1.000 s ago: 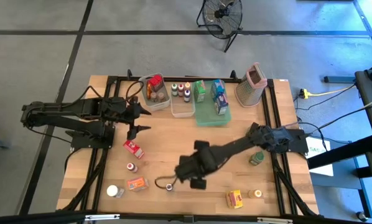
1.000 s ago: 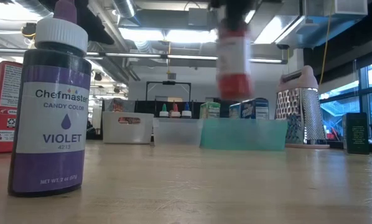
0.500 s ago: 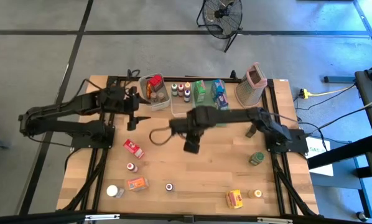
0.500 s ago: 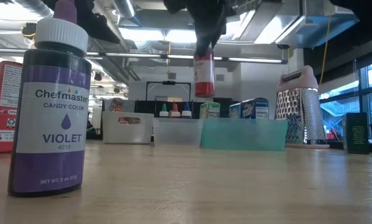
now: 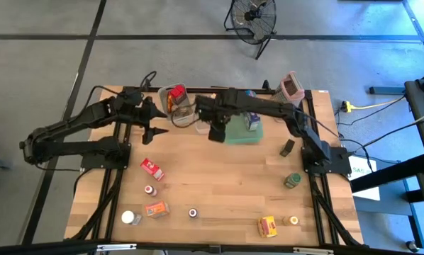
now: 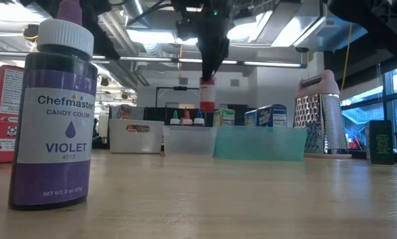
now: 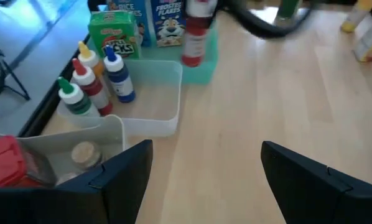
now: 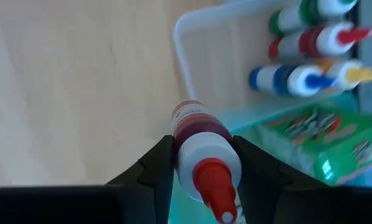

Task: Pick & Place Kitchen Items
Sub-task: Put the red food coloring bottle into the transparent bin

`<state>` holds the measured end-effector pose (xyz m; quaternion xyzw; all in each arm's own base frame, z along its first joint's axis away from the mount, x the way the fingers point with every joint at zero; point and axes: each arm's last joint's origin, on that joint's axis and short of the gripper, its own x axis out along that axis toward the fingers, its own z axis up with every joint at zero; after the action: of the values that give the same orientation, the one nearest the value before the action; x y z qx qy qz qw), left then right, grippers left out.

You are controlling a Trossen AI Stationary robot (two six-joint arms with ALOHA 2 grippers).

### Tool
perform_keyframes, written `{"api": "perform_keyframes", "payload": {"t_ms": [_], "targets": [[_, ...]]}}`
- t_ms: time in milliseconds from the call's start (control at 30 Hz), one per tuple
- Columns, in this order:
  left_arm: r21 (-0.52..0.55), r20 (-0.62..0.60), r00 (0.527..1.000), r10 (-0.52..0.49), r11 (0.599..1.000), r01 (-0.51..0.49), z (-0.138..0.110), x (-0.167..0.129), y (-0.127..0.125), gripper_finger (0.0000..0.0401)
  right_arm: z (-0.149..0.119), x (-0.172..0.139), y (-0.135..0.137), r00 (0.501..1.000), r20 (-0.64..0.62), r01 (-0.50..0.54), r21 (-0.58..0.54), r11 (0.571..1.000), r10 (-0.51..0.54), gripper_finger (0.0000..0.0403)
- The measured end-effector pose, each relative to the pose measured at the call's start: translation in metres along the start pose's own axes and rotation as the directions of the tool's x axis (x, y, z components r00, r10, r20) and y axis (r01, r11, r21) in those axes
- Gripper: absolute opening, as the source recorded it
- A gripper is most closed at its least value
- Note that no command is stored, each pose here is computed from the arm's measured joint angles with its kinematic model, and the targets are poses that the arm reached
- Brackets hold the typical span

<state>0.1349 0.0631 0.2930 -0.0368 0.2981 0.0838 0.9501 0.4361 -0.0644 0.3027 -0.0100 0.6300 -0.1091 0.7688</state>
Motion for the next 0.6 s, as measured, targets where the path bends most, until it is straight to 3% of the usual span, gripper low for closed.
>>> {"api": "perform_keyframes", "payload": {"t_ms": [333,600], "targets": [[-0.06,-0.068,0.998,-0.018,0.998,0.014,-0.018,0.012,0.0,0.0295,0.008,0.009,-0.072,0.987,0.152,-0.063,0.017,0.998,0.06,0.0133],[-0.124,-0.096,0.995,-0.023,0.992,0.011,-0.027,0.017,0.0,0.0294,0.01,0.034,-0.087,0.99,0.107,-0.094,0.045,0.995,0.089,0.0133]]}}
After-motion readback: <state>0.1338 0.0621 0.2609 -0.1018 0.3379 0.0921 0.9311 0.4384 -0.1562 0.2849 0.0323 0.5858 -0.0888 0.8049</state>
